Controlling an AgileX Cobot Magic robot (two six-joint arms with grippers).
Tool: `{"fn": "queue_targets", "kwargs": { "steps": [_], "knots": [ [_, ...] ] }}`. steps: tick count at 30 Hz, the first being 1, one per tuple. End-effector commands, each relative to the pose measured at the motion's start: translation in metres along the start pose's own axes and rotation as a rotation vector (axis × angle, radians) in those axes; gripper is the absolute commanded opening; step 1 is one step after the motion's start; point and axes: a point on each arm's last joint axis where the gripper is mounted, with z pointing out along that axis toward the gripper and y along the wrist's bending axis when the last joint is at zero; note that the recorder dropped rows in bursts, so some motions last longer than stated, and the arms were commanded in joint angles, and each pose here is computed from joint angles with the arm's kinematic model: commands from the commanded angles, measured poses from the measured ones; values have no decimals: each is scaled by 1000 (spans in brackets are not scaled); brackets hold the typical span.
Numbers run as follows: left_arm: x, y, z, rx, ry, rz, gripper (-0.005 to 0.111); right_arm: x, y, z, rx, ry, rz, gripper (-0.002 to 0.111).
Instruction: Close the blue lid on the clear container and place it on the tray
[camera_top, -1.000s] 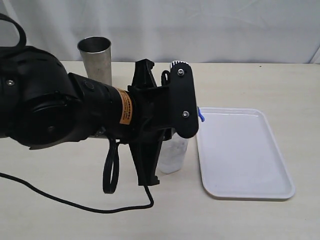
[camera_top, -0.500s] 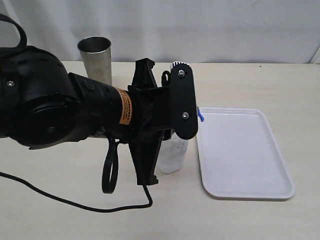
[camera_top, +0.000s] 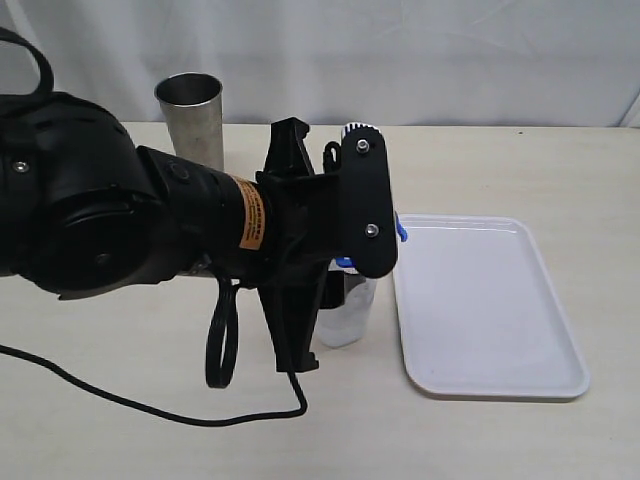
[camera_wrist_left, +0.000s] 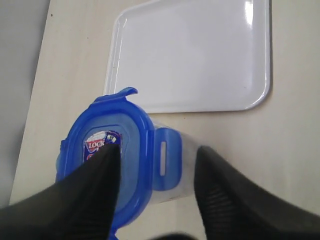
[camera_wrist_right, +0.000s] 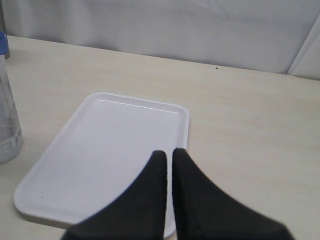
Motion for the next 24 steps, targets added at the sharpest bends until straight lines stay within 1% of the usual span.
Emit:
{"fn": "queue_targets", "kwargs": {
  "steps": [1, 3, 6, 9, 15, 19, 20, 22, 23, 24],
  "knots": [
    [-3, -2, -1, 14, -10, -33, 56, 1, 0, 0, -3, -5, -3, 5],
    [-2, -4, -4, 33, 8, -51, 60, 1, 0, 0, -3, -5, -3, 5],
    [1, -5, -13, 59, 42, -66, 59, 1, 0, 0, -3, -5, -3, 5],
    [2, -4, -28, 64, 58, -71, 59, 1, 0, 0, -3, -5, -3, 5],
    [-4, 7, -66, -11, -20, -90, 59, 1, 0, 0, -3, -5, -3, 5],
    [5, 20, -80, -67, -25, -201, 59, 1, 0, 0, -3, -5, -3, 5],
    [10, 25, -81, -79, -17, -243, 57, 1, 0, 0, -3, -5, -3, 5],
    [18, 32, -81, -101, -9, -301, 48, 1, 0, 0, -3, -5, -3, 5],
    [25, 38, -80, -117, -6, -342, 39, 1, 0, 0, -3, -5, -3, 5],
    [30, 41, -79, -134, -14, -368, 32, 1, 0, 0, -3, -5, -3, 5]
  ]
}}
